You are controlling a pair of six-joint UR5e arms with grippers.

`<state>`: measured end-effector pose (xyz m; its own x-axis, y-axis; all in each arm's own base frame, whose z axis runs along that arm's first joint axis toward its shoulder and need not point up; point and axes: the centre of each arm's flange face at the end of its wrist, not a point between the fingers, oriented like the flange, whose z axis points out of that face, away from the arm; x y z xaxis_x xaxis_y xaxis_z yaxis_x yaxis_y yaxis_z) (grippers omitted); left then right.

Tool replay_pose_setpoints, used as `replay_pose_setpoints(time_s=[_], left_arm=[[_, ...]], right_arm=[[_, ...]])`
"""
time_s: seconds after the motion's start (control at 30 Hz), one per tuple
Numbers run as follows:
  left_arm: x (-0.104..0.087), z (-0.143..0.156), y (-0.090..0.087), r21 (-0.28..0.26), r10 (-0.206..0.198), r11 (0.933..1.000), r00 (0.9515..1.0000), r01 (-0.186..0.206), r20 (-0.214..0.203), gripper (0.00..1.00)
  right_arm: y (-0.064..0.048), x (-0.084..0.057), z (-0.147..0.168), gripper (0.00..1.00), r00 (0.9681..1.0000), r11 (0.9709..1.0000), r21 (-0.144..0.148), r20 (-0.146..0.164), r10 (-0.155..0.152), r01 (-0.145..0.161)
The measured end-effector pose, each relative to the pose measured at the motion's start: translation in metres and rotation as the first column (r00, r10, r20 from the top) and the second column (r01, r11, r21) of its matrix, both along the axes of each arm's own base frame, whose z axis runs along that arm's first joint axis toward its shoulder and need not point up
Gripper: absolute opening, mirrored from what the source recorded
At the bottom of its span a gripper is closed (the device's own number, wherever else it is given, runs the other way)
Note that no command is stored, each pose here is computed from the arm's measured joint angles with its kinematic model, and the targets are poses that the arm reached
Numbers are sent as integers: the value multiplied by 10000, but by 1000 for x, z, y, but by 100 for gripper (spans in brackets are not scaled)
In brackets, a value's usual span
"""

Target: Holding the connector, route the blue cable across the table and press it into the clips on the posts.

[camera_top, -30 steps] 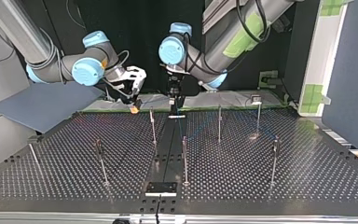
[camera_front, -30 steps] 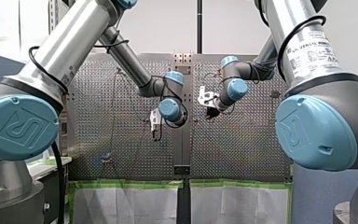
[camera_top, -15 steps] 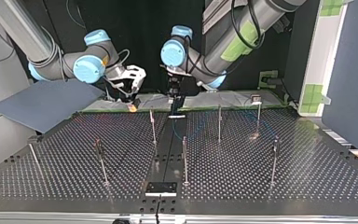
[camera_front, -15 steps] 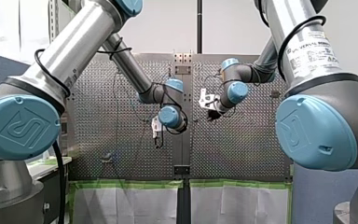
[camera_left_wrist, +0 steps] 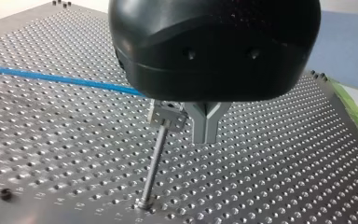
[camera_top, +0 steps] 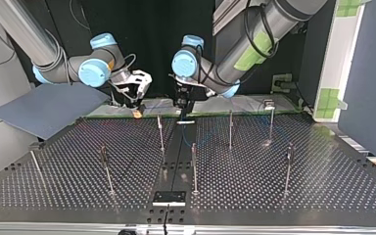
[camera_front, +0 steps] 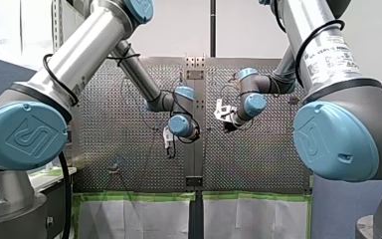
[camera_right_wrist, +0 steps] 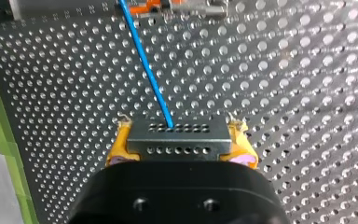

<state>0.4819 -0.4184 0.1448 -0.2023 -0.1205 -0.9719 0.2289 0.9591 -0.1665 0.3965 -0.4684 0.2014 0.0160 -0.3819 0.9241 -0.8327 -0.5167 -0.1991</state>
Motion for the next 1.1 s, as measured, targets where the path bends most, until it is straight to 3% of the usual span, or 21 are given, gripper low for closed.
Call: replay_pose_setpoints(time_s=[0.33, 0.63, 0.83, 1.1], left_arm=[[26, -1, -13, -276, -162, 9995, 9998, 165, 107, 0], [43, 8, -10, -396, -107, 9991, 9996, 117, 251, 0], [52, -4, -12, -362, -251, 9990, 9996, 255, 105, 0], [75, 11, -15, -653, -293, 9973, 9984, 324, 477, 0]], right_arm=[[-17, -8, -11, 0, 9992, 9994, -207, 264, -288, 293], [-28, -13, -16, 0, 9977, 9992, -329, 644, -207, 229], [-36, -16, -25, 0, 9975, 9993, -248, 653, -265, 282], [-49, -21, -21, 0, 9966, 9985, -386, 743, -352, 381]])
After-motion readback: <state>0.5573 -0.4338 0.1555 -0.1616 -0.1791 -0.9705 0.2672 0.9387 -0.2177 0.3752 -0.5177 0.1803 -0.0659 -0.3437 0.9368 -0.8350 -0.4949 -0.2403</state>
